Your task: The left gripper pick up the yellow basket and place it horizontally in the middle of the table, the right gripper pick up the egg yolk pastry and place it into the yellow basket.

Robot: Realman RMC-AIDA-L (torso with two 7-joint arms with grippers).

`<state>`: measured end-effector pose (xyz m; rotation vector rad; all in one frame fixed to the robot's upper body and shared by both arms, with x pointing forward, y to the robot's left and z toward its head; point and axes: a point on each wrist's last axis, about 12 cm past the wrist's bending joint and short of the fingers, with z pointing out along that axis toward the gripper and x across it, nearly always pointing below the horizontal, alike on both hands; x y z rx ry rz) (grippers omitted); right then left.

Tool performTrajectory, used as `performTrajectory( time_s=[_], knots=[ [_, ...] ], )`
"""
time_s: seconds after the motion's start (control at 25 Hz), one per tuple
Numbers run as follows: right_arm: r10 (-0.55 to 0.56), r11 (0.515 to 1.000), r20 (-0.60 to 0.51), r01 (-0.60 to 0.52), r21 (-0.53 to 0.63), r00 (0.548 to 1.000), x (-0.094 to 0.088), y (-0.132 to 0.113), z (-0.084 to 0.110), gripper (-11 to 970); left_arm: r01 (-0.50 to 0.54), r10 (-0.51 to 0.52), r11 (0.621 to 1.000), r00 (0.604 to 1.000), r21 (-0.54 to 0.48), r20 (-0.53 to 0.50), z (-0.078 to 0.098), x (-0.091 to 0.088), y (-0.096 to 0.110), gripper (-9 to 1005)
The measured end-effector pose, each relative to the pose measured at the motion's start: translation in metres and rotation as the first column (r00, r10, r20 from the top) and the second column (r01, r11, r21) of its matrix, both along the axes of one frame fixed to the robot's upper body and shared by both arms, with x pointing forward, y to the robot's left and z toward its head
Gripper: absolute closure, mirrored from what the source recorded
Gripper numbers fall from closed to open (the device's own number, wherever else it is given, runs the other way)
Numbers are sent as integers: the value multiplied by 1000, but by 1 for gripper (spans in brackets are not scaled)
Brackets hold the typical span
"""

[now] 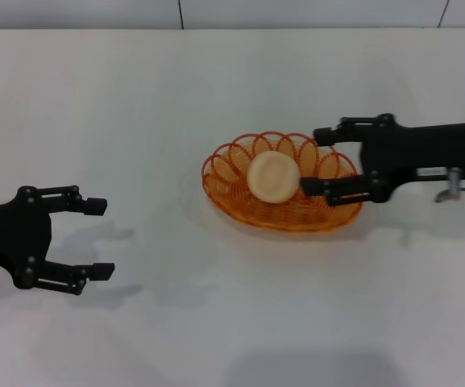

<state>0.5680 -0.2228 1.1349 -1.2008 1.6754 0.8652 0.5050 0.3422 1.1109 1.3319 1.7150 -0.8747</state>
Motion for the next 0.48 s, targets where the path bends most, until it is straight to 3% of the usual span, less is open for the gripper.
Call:
performTrajectory(
  time_s=[0.28, 0.48],
  knots=[
    [41, 999, 20, -41, 8, 999, -15, -41, 2, 172, -18, 18, 1000, 1000, -9, 8, 3, 2, 3, 107],
    [52, 998, 18, -52, -21, 998, -22, -57, -2, 116, -27, 27, 1000, 1000, -12, 13, 4, 3, 5, 107]
  ],
)
